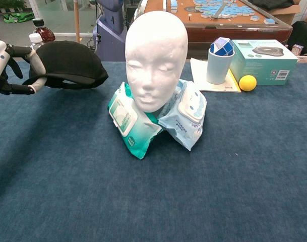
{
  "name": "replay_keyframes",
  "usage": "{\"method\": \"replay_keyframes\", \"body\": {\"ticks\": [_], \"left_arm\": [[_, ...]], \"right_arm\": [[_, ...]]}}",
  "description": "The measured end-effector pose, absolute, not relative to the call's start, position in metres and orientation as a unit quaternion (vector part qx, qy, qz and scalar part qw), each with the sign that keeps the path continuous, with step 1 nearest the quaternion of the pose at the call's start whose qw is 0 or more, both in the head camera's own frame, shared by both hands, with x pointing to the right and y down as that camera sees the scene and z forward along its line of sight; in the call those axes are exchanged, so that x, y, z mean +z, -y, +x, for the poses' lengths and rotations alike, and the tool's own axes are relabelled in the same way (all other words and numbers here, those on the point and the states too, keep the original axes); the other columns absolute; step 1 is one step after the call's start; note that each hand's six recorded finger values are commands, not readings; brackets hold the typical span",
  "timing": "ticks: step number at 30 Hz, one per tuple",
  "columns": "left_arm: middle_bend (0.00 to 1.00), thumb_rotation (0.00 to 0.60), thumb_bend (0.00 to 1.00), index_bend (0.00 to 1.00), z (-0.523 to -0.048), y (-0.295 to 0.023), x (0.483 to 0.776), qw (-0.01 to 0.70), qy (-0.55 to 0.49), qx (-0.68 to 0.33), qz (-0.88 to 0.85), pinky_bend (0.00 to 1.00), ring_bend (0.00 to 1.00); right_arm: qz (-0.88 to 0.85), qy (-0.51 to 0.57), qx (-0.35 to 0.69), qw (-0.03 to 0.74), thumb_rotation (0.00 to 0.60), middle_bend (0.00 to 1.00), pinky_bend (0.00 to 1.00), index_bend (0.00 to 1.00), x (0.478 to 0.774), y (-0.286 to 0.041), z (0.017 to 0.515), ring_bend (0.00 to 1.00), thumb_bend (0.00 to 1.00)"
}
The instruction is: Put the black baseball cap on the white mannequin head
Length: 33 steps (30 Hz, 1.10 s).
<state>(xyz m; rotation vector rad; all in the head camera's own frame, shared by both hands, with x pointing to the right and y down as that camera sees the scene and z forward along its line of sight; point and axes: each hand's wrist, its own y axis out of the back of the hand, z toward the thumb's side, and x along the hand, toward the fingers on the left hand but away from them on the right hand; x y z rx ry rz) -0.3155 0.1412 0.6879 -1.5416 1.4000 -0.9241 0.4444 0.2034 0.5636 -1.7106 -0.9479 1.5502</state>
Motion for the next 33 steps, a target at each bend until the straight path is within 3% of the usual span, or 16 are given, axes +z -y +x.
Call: {"method": "replay_keyframes", "body": {"ticks": [23, 33], "left_arm": [[0.61, 0.600, 0.34, 0.71, -0.329, -0.105, 0.605, 0.573, -0.542, -0.273, -0.551, 0.52, 0.40], [0.64, 0.600, 0.34, 0.76, -0.298, -0.083, 0.564, 0.629, -0.524, -0.208, -0.535, 0.54, 0.42]], "right_arm": [[-0.651, 0.359, 0.588, 0.319, 0.600, 0.43, 0.34, 0.37, 0.564, -0.204, 0.443, 0.33, 0.21], [-0.649, 0.364, 0.586, 0.321, 0.600, 0.43, 0.34, 0.37, 0.560, -0.203, 0.443, 0.33, 0.21]]}}
